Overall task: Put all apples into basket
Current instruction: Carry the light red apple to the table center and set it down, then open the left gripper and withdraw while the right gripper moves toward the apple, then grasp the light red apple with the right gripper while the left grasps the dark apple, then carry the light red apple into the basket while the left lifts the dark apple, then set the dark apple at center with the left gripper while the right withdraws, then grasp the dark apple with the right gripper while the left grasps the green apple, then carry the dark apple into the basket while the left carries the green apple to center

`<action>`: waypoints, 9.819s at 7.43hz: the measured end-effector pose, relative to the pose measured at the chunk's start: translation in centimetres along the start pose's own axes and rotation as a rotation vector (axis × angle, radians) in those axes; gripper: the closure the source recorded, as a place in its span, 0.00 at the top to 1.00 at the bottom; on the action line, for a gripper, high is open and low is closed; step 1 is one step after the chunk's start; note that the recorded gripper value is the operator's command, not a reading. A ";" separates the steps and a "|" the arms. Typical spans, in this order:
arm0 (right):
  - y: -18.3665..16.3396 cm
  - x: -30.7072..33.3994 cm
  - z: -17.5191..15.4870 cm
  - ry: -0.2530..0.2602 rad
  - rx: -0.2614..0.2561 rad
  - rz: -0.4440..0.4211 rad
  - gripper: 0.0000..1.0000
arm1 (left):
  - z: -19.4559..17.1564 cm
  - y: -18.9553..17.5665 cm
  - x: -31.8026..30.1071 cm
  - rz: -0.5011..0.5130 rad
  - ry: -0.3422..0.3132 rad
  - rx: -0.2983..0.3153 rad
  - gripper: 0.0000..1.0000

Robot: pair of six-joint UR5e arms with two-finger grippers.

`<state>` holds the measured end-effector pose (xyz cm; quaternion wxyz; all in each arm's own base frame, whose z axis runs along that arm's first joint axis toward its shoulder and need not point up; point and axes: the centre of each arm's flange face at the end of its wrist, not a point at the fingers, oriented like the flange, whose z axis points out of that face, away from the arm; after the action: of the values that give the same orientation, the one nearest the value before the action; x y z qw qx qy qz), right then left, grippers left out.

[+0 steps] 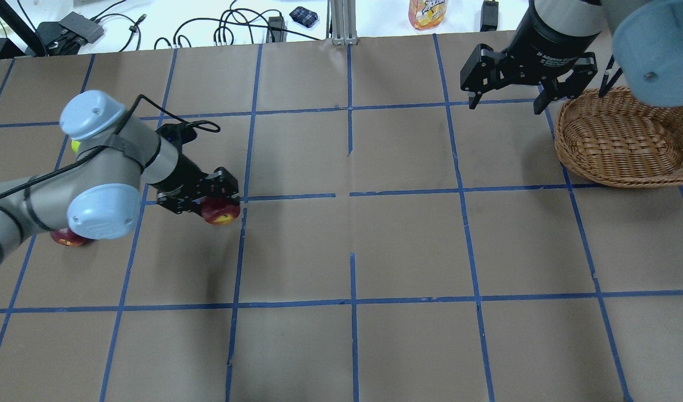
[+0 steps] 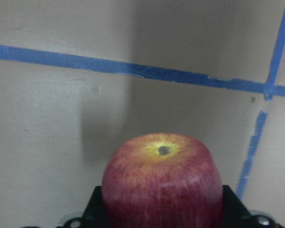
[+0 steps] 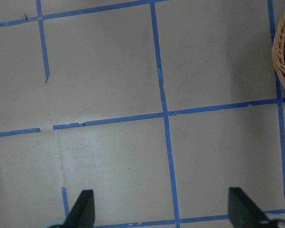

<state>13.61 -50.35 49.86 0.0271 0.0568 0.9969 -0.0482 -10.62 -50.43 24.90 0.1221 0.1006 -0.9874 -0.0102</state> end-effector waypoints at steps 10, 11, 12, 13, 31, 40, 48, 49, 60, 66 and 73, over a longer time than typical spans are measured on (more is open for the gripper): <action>-0.1 0.2 -0.1 0.011 0.001 -0.005 1.00 | 9.1 6.6 23.2 0.058 0.096 0.138 1.00; -0.3 0.2 -0.2 0.012 0.002 -0.005 1.00 | 6.7 4.1 20.8 0.073 0.088 0.160 1.00; -0.3 0.1 -0.2 0.009 0.003 -0.001 1.00 | 4.3 1.3 16.8 0.079 0.048 0.158 1.00; -0.4 -0.2 0.2 0.002 -0.002 0.007 1.00 | 1.5 -1.5 10.9 0.066 -0.058 0.136 1.00; 1.7 -14.8 24.2 -0.005 -0.043 -0.188 0.54 | -4.1 -8.0 -33.7 0.066 -0.199 -0.142 0.13; -12.9 38.1 20.4 0.051 0.052 -0.272 0.64 | -1.2 -3.5 10.4 -0.028 0.003 0.007 0.04; -14.3 46.4 21.9 -0.029 0.044 -0.303 1.00 | 9.1 3.1 23.5 0.102 -0.057 0.122 1.00; -14.2 44.1 20.6 -0.049 0.012 -0.276 1.00 | 6.3 1.3 21.6 0.087 -0.064 0.138 1.00; -1.7 -9.5 21.9 -0.049 -0.122 0.150 0.99 | -10.8 -22.9 -23.3 0.345 -0.376 -0.023 1.00; -0.6 -14.2 29.3 -0.061 -0.141 0.048 0.99 | -3.9 -25.3 -25.8 0.393 -0.383 -0.023 1.00; 1.8 -17.2 30.6 -0.028 -0.197 -0.062 0.58 | -6.0 -25.5 -23.7 0.414 -0.430 -0.031 0.01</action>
<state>32.39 -53.49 20.28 0.0451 0.0225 0.9976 0.0482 18.35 -70.63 23.92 -0.0891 -0.1091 -0.9898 -0.0211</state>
